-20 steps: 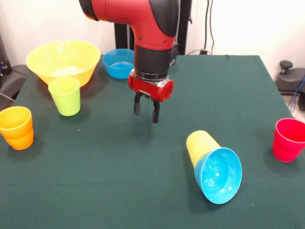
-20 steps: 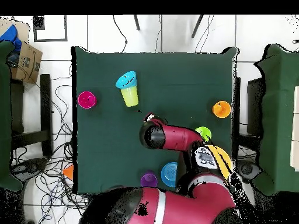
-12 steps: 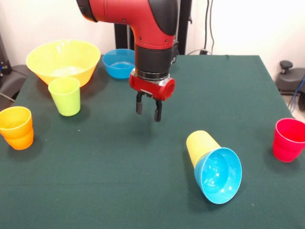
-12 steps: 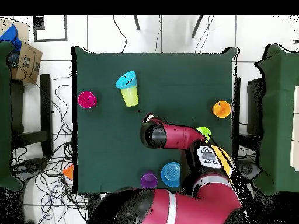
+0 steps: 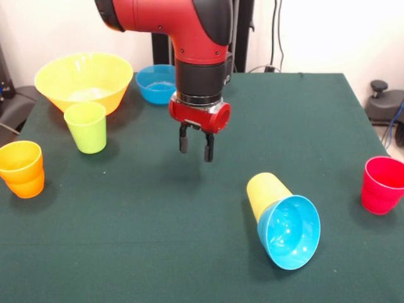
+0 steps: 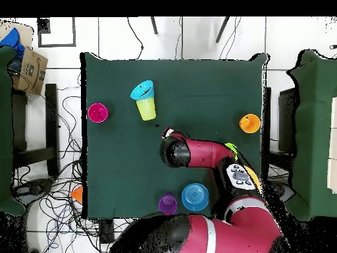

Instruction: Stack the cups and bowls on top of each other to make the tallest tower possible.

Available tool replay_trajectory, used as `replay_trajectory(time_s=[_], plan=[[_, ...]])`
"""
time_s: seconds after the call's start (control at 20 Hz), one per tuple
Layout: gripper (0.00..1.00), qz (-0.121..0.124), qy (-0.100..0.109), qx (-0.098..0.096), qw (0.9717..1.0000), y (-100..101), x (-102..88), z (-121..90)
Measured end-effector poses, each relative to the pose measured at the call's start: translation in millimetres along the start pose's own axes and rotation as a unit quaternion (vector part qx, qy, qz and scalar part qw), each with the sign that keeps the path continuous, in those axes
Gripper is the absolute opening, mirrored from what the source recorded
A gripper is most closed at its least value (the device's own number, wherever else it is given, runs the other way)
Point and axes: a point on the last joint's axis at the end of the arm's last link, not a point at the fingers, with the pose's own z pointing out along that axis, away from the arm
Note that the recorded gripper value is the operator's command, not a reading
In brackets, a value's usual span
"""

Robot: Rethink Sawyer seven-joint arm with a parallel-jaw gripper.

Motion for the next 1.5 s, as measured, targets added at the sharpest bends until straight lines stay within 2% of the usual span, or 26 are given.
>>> replay_trajectory(time_s=[0.15,0.3,0.7,1.15,1.5], plan=[[1.00,0.003,0.009,0.004,0.9999,-8,-2.5,0],[1.00,0.014,0.031,0.016,0.9993,-24,-6.1,-2],[1.00,0.016,0.056,0.028,0.9979,-51,-5.3,-1],[1.00,0.012,0.069,0.032,0.9971,-70,-3.1,-3],[1.00,0.013,0.065,0.031,0.9973,-75,-11.8,-10]])
